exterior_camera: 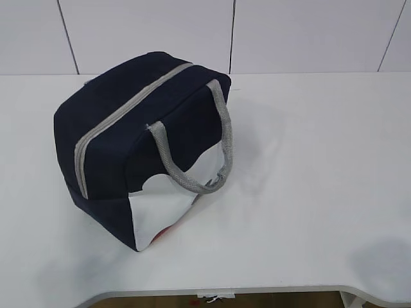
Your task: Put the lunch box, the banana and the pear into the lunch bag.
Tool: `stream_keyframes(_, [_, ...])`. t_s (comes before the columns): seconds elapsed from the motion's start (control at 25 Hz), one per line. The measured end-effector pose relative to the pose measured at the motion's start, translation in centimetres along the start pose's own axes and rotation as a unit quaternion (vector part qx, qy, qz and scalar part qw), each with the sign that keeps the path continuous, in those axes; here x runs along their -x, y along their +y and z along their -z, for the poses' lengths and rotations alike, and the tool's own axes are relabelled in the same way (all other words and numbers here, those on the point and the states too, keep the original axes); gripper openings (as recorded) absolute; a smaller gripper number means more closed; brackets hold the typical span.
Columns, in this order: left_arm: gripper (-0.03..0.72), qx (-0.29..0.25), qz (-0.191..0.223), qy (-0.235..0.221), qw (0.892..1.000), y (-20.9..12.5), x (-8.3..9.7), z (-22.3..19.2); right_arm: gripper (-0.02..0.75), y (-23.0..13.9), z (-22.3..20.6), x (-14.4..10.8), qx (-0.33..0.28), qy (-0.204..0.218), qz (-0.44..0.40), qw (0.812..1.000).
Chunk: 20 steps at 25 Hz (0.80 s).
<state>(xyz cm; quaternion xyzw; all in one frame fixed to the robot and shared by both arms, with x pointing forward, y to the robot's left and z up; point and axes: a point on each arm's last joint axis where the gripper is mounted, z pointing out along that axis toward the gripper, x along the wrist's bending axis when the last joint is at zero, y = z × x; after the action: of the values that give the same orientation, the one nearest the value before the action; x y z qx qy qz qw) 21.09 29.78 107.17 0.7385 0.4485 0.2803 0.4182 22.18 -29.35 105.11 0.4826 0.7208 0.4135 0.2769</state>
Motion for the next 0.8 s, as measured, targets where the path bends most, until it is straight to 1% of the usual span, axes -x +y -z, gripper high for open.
stream_keyframes(0.16, [0.249,-0.012,0.000,0.005,1.000,-0.6,-0.2,-1.3,0.344,-0.3,-0.4,0.1,-0.005,-0.001,0.000,1.000])
stream_keyframes(0.28, [0.246,-0.002,-0.004,0.013,1.000,-0.6,-0.4,-1.8,0.344,-0.3,-0.5,0.1,-0.006,-0.003,0.000,1.000])
stream_keyframes(0.52, [0.242,0.004,-0.005,0.018,1.000,-0.6,-0.5,-2.1,0.344,-0.5,-0.6,0.7,-0.011,-0.037,-0.018,0.999])
stream_keyframes(0.8, [0.241,0.006,-0.005,0.018,1.000,-0.6,-0.5,-2.1,0.344,-0.5,-0.6,0.8,-0.011,-0.043,-0.022,0.999])
